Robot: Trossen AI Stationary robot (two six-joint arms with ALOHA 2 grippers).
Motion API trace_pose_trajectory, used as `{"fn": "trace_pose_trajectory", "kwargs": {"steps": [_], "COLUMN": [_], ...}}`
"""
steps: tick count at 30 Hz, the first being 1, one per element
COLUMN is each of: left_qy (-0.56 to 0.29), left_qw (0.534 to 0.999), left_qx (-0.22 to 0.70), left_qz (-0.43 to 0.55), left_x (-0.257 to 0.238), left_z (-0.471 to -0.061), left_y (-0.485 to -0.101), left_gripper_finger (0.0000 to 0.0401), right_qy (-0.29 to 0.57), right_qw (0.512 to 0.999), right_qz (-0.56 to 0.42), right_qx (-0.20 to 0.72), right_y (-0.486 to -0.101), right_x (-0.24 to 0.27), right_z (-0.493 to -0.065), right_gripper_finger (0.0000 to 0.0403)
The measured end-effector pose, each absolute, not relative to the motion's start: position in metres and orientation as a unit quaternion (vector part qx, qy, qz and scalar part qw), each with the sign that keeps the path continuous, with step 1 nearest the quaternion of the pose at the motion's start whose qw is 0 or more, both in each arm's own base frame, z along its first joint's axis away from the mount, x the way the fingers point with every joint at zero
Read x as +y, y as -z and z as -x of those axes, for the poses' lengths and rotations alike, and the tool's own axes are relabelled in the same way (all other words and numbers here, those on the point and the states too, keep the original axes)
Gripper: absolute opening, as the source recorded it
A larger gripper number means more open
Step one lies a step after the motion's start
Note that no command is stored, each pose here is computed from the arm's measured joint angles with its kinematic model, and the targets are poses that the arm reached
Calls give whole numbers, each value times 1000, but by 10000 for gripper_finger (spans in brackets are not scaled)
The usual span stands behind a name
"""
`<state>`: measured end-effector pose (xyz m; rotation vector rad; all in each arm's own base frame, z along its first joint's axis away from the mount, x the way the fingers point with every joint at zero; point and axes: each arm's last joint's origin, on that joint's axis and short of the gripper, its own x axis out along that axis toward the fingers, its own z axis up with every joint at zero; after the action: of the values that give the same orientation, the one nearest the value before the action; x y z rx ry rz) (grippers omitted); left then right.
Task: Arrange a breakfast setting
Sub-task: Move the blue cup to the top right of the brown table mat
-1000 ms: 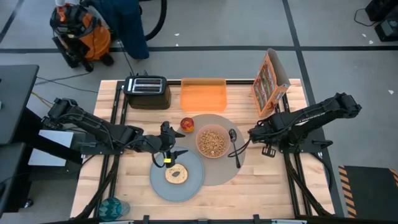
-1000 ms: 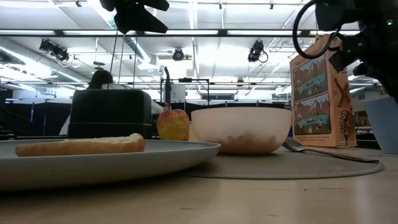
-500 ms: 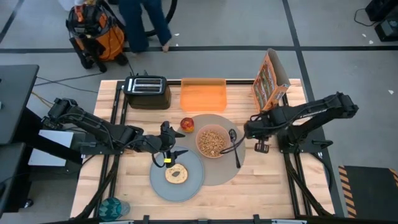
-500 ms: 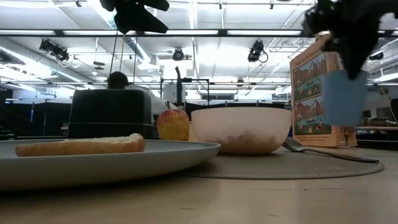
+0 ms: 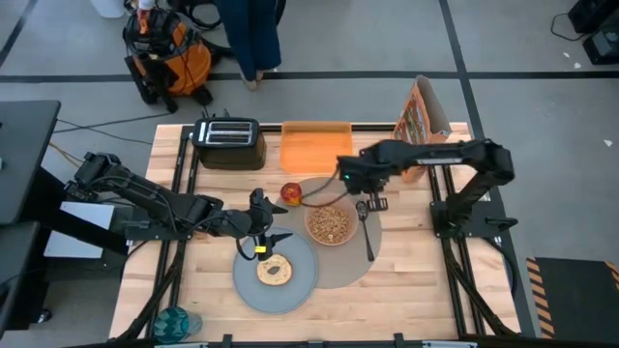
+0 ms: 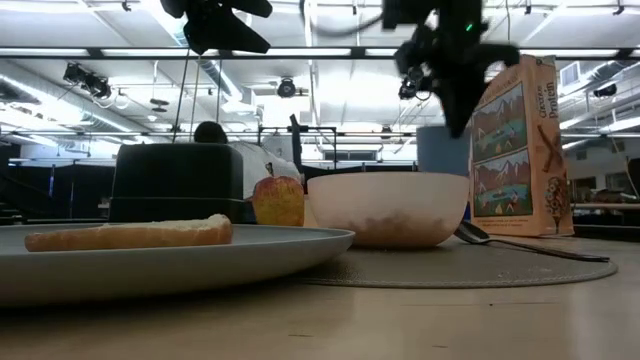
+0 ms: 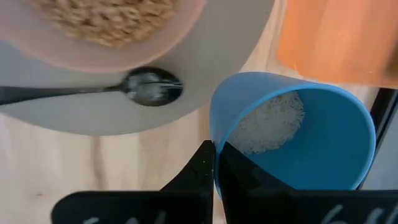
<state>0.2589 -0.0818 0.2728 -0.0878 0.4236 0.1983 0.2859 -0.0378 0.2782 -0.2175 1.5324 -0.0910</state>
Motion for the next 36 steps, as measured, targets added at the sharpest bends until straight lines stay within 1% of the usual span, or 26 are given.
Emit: {"fn": "trace_pose_trajectory", "kwargs": {"steps": [2,5,9,11,14,20,23,26,30,33,36], "left_qy": [-98,-98,-98,-98,-98,-98,-98,-98,-98,-98,-98], "left_qw": [972,972,972,972,972,972,972,972,972,972,972], "left_qx": [210,210,210,210,210,209,209,209,209,209,209], "left_qz": [43,43,43,43,43,44,44,44,44,44,44], "left_x": [-82,-82,-82,-82,-82,-82,-82,-82,-82,-82,-82], "left_z": [-259,-259,-259,-259,-259,-259,-259,-259,-259,-259,-259], "left_y": [-273,-273,-273,-273,-273,-273,-273,-273,-273,-273,-273], "left_gripper_finger": [318,318,318,318,318,318,318,318,318,318,318], "right_qy": [39,42,58,52,35,6,17,6,0,10,24], "right_qw": [703,701,714,727,739,739,741,727,733,728,727], "right_qz": [92,51,23,16,9,22,37,16,7,22,13], "right_qx": [704,710,697,685,672,673,671,686,680,685,687], "right_y": [-269,-258,-250,-248,-247,-244,-244,-244,-244,-244,-244], "right_x": [-52,-73,-98,-105,-106,-96,-98,-101,-101,-103,-114], "right_z": [-291,-295,-299,-301,-305,-310,-310,-304,-305,-304,-300], "right_gripper_finger": [13,13,13,13,13,13,13,13,13,13,13]}}
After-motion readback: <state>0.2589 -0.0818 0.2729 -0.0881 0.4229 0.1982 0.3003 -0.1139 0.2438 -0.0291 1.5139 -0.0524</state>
